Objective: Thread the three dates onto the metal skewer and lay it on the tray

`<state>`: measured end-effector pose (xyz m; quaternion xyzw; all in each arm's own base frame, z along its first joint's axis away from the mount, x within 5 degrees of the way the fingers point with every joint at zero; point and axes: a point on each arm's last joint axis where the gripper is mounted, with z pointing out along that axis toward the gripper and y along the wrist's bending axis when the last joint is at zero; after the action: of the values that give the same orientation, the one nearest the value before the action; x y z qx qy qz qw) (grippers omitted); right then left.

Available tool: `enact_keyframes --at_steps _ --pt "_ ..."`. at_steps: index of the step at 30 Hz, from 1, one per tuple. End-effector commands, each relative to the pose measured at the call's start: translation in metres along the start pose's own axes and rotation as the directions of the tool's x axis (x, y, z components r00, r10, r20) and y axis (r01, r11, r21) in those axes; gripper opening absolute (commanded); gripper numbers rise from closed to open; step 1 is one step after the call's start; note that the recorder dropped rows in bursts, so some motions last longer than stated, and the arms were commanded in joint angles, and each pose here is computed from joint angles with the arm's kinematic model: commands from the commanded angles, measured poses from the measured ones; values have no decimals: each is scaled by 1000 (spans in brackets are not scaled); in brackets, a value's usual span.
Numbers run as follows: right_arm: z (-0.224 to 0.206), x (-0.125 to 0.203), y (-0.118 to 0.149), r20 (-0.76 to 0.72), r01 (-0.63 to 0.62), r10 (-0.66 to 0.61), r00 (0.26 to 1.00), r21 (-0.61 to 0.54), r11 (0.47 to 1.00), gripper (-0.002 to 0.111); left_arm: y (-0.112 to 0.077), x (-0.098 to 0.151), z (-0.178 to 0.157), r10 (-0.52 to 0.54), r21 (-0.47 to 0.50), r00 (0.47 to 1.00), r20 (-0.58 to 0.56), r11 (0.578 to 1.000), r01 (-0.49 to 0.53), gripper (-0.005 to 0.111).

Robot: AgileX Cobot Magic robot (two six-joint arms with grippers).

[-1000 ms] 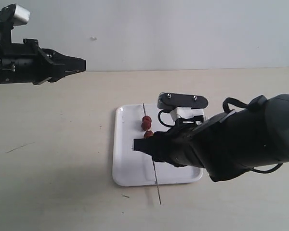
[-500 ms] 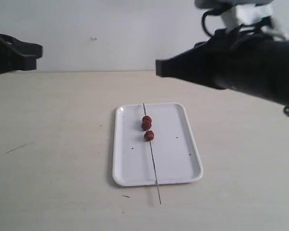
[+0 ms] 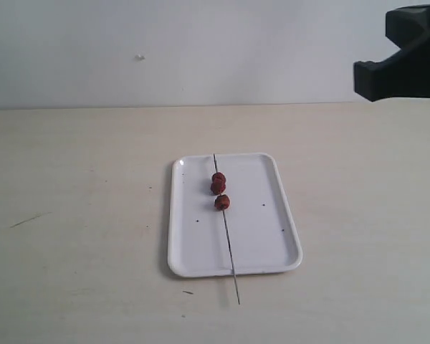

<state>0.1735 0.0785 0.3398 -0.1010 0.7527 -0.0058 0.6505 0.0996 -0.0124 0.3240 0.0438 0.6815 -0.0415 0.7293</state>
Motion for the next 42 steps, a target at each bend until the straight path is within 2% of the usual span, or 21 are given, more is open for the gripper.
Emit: enact_keyframes --at_steps 1,3,6,9,12,13,17,20,26,33,35,39,42 --pt "-29 -2 -2 143 19 3 990 -149 989 0 5 12 -39 -79 -38 989 125 996 84 0" --pt "-45 -3 -3 204 -5 53 977 -230 973 0 5 18 -52 -90 -28 980 178 995 96 0" --pt "-65 0 -15 259 -75 139 956 -241 968 0 5 29 -62 -92 -24 972 218 995 100 0" --pt "-88 7 -21 353 18 86 932 -280 960 0 5 43 -64 -94 -25 974 206 995 101 0" --pt "-116 14 -24 453 118 57 890 -351 929 0 4 54 -61 -92 -26 980 174 995 98 0" --pt "-121 16 -26 460 103 85 884 -368 924 0 4 57 -60 -92 -28 982 164 995 98 0" --pt "-144 19 -39 449 -84 312 837 -459 884 0 4 67 -58 -89 -31 987 134 995 94 0" --pt "-157 21 -48 453 -162 411 791 -494 854 0 4 69 -57 -89 -32 988 129 995 94 0" --pt "-170 23 -56 496 -171 446 745 -504 846 0 4 69 -57 -88 -32 988 129 995 92 0" --pt "-172 23 -58 503 -173 450 738 -504 847 0 4 69 -57 -88 -32 988 129 995 92 0" --pt "-174 24 -61 550 -137 390 738 -444 886 0 4 69 -57 -88 -32 988 129 995 92 0" --pt "-164 38 -61 575 -146 242 782 -209 967 0 4 69 -57 -88 -32 988 129 995 92 0" --pt "-153 56 -60 536 -223 198 821 -18 975 0 4 69 -57 -89 -34 988 129 995 94 0"
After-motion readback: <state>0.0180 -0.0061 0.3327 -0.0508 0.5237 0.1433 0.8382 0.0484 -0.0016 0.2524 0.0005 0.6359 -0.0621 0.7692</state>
